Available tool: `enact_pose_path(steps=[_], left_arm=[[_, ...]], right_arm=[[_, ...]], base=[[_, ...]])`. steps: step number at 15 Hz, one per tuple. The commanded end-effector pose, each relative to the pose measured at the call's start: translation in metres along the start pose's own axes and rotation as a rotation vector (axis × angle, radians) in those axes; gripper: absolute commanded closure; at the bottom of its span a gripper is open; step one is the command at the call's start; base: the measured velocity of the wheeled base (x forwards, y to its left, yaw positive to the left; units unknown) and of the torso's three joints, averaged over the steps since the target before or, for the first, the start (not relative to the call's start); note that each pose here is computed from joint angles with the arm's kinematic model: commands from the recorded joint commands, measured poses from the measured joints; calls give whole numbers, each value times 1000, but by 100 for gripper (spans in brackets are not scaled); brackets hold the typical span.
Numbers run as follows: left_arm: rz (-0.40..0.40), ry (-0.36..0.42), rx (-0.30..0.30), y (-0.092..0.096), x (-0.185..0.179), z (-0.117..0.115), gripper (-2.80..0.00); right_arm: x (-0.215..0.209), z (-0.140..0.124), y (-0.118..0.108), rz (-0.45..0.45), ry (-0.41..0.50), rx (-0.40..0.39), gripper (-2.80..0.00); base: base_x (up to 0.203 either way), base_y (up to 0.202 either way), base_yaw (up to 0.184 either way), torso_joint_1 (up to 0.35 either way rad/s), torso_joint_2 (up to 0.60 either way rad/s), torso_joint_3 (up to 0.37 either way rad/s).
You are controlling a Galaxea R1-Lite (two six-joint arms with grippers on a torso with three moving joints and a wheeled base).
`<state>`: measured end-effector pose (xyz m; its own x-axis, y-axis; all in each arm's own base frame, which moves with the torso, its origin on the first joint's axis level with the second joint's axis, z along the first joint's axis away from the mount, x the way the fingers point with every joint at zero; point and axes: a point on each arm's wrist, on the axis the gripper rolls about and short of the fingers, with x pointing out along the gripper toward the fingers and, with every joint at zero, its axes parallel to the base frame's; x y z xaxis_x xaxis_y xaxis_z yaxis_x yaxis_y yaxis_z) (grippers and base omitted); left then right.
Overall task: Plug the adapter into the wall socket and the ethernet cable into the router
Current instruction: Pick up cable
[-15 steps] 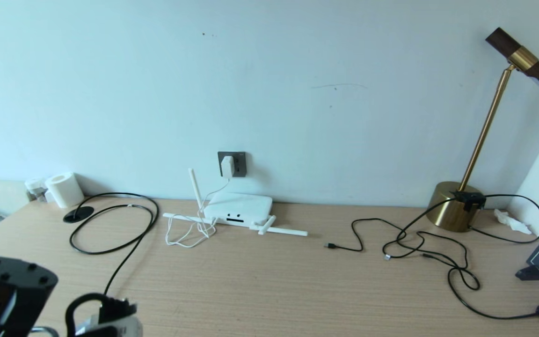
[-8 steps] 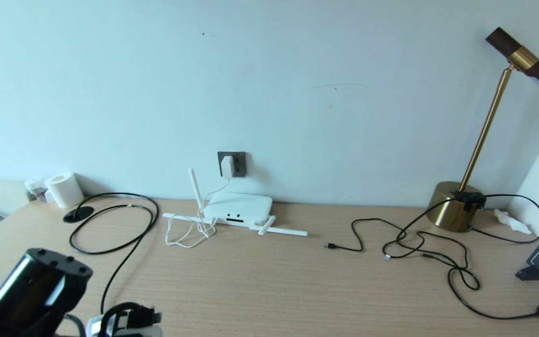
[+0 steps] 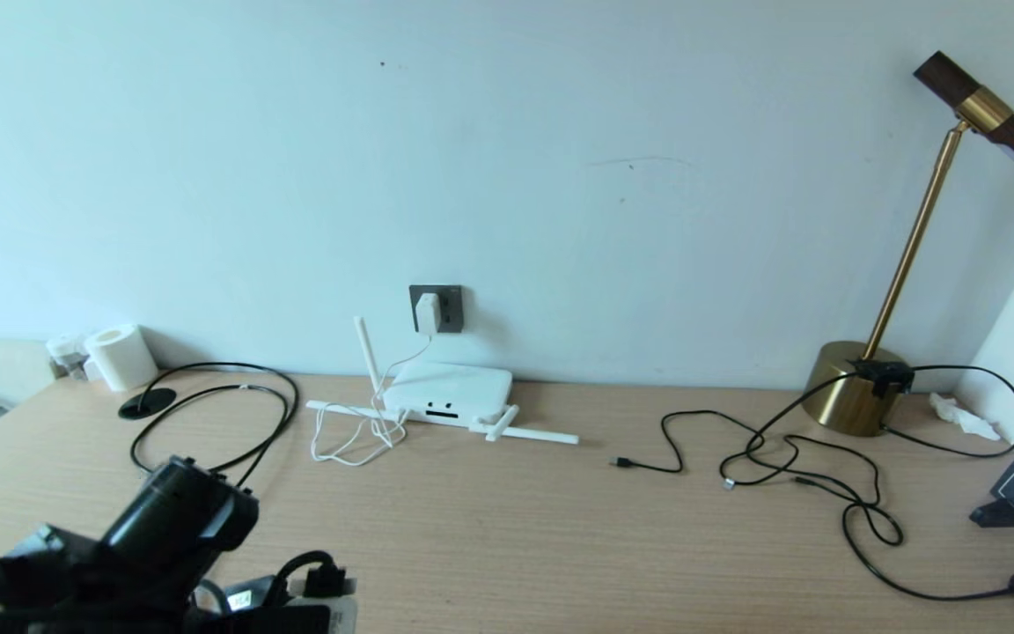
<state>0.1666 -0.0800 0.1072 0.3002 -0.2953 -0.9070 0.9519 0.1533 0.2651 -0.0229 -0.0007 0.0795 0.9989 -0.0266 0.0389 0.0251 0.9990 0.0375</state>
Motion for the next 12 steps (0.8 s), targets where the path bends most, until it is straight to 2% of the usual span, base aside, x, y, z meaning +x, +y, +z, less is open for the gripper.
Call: enact_pose_path(steps=[1,3,5,7,10,12], left_arm=[[-46,40,-12,10,15,-4,-280],[-64,64,-25,19,23,-11,-280],[-94,49,-8,24,29,-13,-280],[-114,37,15,25,31,-13,-280],[-145,56,8,26,39,-18,-280],[-159,66,28,28,43,-23,-280]], right_arm=[[1,-3,0,0,11,0,0],[1,-3,0,0,11,0,0],[1,-3,0,0,11,0,0],[1,-3,0,0,10,0,0],[1,-3,0,0,11,0,0],[1,-3,0,-1,11,0,0]], base=[[0,0,0,0,0,0],[0,0,0,0,0,0],[0,0,0,0,0,0],[0,0,0,0,0,0],[0,0,0,0,0,0],[0,0,0,0,0,0]])
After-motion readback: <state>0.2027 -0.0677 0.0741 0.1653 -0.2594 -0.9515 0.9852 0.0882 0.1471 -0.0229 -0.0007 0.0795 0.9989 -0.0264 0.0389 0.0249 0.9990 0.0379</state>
